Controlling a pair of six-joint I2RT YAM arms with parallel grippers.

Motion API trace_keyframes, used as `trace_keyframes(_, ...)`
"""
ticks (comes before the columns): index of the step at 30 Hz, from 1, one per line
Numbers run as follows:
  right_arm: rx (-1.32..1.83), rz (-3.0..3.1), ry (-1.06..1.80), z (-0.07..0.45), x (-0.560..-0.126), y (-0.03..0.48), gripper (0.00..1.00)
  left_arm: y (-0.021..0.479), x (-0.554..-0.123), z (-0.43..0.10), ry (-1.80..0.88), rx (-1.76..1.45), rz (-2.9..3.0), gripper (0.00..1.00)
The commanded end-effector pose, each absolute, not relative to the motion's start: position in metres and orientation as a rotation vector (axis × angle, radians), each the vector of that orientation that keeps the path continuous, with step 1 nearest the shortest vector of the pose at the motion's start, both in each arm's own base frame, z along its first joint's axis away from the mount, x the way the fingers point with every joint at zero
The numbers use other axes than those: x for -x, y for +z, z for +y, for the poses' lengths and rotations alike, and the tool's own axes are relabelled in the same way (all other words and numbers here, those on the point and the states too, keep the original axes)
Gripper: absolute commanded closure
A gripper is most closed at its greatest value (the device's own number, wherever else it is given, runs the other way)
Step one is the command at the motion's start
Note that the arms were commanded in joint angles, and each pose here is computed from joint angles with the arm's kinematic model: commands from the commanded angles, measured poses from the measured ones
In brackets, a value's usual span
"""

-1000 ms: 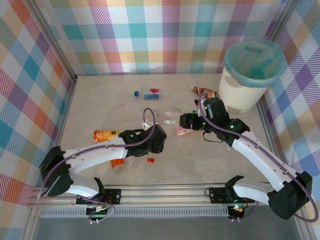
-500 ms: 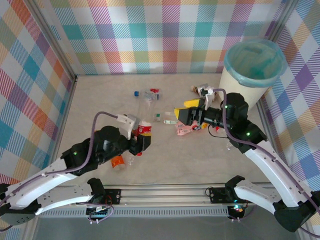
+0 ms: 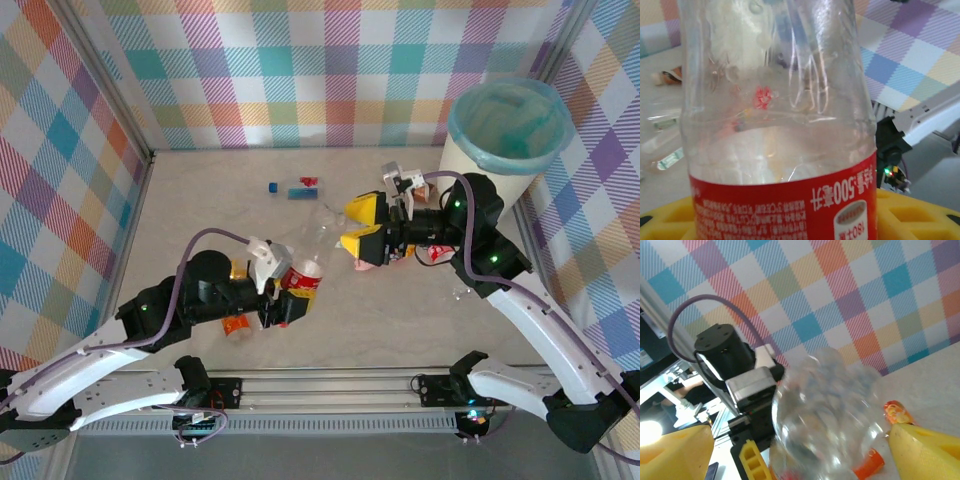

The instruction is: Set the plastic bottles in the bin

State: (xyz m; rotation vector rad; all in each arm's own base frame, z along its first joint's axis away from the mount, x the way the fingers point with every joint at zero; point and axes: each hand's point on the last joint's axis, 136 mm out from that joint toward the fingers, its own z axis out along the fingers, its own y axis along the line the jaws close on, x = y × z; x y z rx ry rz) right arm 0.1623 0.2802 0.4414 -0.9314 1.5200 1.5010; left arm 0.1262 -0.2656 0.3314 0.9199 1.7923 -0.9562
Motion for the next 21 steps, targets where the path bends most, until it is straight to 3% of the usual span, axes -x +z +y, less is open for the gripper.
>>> trace_keyframes(1,1.005,1.467,1.484,0.281,-0.15,0.452,0.09,0.355,-0.112,-0.275,-1.05,-0.985,1.698,0.45)
trace_keyframes(13,0.974,1.541,1.458,0.287,-0.159,0.438,0.08,0.358,-0.112,-0.276,-1.04,-0.998,1.68,0.45)
trace_keyframes(21,0.98,1.561,1.532,0.301,-0.156,0.431,0.16,0.349,-0.113,-0.282,-1.04,-1.023,1.709,0.44)
